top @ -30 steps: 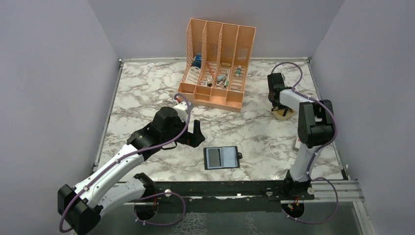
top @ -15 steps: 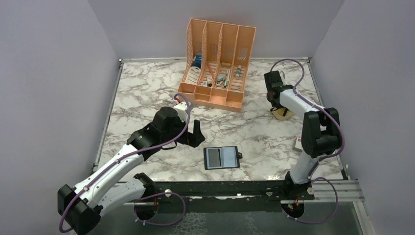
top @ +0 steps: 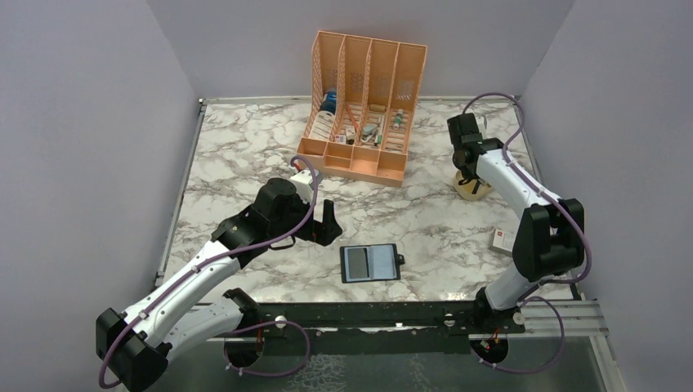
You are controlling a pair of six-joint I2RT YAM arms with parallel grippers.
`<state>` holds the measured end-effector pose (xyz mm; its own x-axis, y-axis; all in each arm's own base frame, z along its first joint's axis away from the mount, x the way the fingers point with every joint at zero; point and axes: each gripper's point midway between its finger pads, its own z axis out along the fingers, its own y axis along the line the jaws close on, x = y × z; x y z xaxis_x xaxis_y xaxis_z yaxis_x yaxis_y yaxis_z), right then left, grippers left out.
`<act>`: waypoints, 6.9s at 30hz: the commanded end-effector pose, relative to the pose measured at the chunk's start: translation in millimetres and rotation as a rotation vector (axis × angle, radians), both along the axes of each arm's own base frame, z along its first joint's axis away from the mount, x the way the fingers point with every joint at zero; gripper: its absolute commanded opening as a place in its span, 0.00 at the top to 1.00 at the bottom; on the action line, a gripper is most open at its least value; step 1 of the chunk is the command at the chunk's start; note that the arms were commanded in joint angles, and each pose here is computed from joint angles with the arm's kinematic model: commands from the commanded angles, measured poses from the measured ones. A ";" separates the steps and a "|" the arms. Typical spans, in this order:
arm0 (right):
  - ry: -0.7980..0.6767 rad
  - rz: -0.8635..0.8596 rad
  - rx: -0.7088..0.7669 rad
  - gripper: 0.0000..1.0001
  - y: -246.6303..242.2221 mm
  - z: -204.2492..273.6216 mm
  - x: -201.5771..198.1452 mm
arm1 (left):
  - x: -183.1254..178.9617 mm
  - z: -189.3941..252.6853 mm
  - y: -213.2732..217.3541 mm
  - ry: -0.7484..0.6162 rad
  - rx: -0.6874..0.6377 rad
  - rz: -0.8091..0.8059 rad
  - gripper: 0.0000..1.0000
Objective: Put the credit cards into the card holder
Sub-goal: Pick up the credit card from the storage box, then insert the credit card into the card holder.
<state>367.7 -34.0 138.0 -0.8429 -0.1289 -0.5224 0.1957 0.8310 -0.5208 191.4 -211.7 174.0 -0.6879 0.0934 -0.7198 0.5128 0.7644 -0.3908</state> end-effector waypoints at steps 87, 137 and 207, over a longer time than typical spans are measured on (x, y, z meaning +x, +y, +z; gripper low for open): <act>-0.177 0.818 1.171 0.57 297.1 80.2 -212.0 | -15.2 19.8 -93.7 -0.343 -0.317 -0.680 1.00; -0.329 0.970 1.599 0.99 313.5 130.1 -248.0 | -74.5 63.5 -98.7 0.121 -0.648 -0.678 0.67; 0.098 0.462 0.733 0.53 267.2 -90.4 -184.8 | -29.0 -103.9 -85.8 0.497 -0.371 0.026 1.00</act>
